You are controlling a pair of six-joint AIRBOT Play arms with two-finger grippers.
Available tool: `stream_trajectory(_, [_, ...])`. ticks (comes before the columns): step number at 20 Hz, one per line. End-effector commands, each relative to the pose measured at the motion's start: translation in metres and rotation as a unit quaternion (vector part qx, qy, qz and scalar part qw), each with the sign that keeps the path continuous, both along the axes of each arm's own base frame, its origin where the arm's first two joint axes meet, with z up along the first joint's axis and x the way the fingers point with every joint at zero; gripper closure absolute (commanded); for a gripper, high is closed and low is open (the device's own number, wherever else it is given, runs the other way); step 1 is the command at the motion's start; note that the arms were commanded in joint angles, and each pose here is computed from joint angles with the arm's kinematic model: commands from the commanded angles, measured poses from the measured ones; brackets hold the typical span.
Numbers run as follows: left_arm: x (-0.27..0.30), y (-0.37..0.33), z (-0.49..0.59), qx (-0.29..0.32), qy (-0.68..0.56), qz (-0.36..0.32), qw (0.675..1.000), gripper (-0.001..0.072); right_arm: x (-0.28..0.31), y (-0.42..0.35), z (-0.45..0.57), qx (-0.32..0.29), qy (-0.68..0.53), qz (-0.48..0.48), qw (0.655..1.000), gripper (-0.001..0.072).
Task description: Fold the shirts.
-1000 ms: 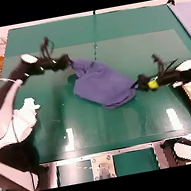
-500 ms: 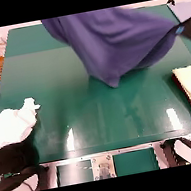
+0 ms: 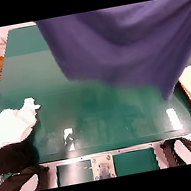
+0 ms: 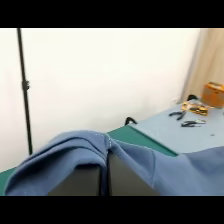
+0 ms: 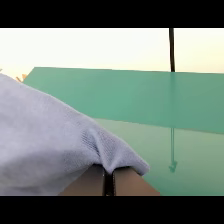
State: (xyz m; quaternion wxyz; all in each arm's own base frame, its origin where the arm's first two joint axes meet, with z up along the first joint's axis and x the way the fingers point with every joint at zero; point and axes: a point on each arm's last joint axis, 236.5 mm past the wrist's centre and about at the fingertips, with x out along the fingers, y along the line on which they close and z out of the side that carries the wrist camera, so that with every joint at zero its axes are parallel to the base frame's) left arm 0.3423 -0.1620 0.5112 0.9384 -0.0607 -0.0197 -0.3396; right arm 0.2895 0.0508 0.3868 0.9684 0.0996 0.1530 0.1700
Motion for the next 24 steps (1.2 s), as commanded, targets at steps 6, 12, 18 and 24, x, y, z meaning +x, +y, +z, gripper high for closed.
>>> stream_trajectory(6, [0.118,-0.022,-0.206,0.081,0.285,-0.046,0.954,0.0678,0.053,-0.012,-0.177,0.095,0.176,-0.011,0.98,0.0695])
stream_trajectory(12, [0.172,-0.067,-0.38,0.098,0.447,-0.097,0.884,0.0677,0.089,0.008,-0.357,0.144,0.341,-0.032,0.928,0.0695])
stream_trajectory(18, [0.169,-0.094,-0.487,0.118,0.536,-0.125,0.827,0.0677,0.111,-0.007,-0.394,0.139,0.37,-0.057,0.917,0.0566])
stream_trajectory(24, [0.156,-0.081,-0.508,0.159,0.557,-0.12,0.807,0.0678,0.054,-0.069,-0.354,0.176,0.424,-0.106,0.882,0.0421])
